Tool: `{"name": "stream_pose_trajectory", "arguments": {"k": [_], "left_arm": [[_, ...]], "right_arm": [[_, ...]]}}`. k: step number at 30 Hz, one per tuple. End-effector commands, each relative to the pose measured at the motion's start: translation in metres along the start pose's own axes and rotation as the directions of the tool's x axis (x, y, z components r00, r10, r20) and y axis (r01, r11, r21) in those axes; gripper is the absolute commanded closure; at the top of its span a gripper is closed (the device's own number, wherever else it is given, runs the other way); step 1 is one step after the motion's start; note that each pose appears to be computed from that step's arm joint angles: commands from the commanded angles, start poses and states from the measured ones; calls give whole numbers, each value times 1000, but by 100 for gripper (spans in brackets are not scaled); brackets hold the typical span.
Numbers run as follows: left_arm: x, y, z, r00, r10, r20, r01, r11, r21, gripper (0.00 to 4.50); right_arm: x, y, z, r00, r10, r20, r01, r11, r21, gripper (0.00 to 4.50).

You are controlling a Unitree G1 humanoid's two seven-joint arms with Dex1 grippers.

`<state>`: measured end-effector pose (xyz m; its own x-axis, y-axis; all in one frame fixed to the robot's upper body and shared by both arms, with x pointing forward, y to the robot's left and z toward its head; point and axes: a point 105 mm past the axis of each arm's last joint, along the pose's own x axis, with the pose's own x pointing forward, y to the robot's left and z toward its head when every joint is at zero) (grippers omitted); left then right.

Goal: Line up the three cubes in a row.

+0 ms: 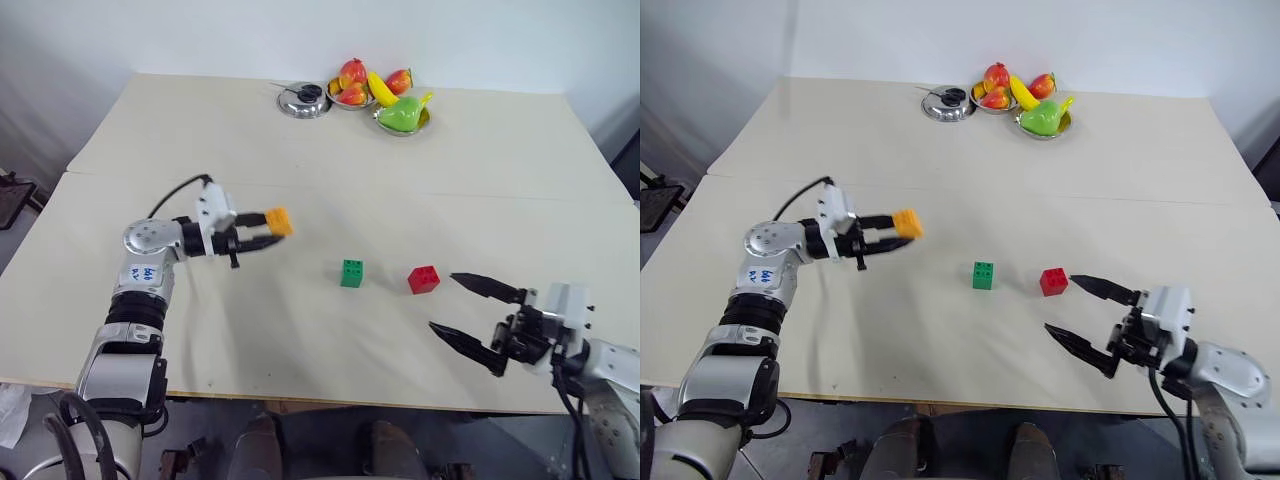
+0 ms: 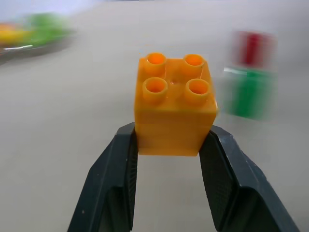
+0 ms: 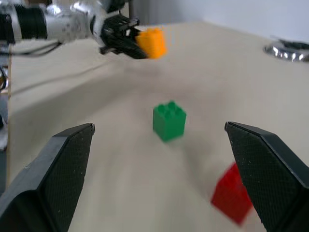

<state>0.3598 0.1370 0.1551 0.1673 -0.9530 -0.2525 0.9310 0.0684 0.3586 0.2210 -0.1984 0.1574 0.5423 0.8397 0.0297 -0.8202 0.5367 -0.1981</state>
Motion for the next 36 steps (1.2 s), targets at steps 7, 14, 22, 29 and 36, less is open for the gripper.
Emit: {"name": "stream_pose_trajectory", "arguments": {"k": [7, 14, 22, 29, 36], "left_arm": [[25, -7, -16, 967, -205, -148, 213, 976, 39, 304], [24, 1, -28, 964, -145, -224, 143, 989, -26, 304], [11, 3, -36, 964, -103, -245, 93, 994, -52, 304], [3, 1, -42, 949, -114, -294, 91, 992, -91, 228], [-5, 9, -30, 972, -53, -227, 49, 998, -26, 53]], "right_arm": [[-8, 4, 12, 1000, 8, 11, -8, 999, -32, 0], [-6, 11, 13, 1000, -9, 17, 10, 999, -31, 0], [-6, 14, 12, 1000, -24, 18, 25, 999, -27, 0], [-5, 12, 12, 1000, -18, 22, 19, 999, -26, 0], [0, 11, 12, 1000, -2, 31, 3, 1000, -23, 0]]}}
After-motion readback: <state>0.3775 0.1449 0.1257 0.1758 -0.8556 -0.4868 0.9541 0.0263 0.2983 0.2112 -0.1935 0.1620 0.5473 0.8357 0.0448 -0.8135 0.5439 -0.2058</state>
